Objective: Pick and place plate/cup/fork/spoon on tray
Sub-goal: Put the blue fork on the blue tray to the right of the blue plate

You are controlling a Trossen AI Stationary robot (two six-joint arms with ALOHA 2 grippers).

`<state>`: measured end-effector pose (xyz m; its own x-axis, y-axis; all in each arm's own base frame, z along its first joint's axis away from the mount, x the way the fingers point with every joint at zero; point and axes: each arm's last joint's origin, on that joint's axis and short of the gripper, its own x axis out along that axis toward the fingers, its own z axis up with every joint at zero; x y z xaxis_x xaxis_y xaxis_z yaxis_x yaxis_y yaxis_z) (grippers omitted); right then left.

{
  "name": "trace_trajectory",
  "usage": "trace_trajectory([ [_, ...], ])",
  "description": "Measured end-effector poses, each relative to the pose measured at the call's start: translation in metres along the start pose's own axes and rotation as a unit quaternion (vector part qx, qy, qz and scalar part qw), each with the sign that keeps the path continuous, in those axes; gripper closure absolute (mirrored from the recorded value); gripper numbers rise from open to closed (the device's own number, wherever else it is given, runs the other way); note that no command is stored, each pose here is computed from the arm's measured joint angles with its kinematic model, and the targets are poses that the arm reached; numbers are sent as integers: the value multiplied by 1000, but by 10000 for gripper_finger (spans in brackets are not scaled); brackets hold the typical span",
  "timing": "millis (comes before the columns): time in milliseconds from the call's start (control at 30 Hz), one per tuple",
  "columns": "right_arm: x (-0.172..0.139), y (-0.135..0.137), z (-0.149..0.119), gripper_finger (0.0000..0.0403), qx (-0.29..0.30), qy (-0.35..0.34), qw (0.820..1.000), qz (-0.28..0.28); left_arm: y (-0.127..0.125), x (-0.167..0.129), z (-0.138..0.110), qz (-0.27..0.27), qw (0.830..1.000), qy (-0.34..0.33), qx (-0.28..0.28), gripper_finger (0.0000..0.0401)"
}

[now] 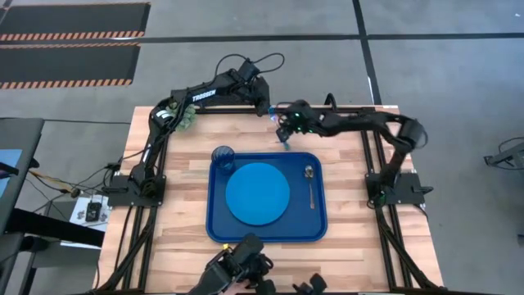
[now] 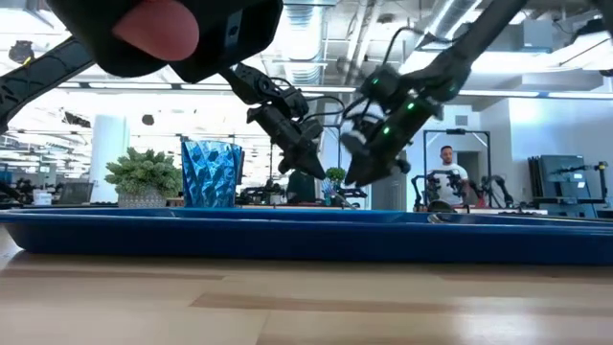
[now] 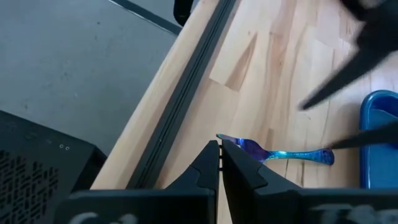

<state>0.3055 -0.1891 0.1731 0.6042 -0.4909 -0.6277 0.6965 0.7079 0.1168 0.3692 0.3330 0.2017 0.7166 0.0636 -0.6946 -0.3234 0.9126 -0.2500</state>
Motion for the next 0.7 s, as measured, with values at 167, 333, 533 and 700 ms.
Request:
trace_trajectory([
  [167,32,0,-3,233,-1,41,999,-11,-1,0,0,-1,1000,2,0,401],
  [333,46,3,-3,246,-3,53,998,-13,-1,0,-1,-1,1000,4,3,401],
  [533,49,1,-6,279,-3,59,998,-16,-1,0,-1,-1,1000,3,6,401],
  [700,49,2,-6,344,-3,59,998,-15,-1,0,-1,0,1000,4,7,401],
])
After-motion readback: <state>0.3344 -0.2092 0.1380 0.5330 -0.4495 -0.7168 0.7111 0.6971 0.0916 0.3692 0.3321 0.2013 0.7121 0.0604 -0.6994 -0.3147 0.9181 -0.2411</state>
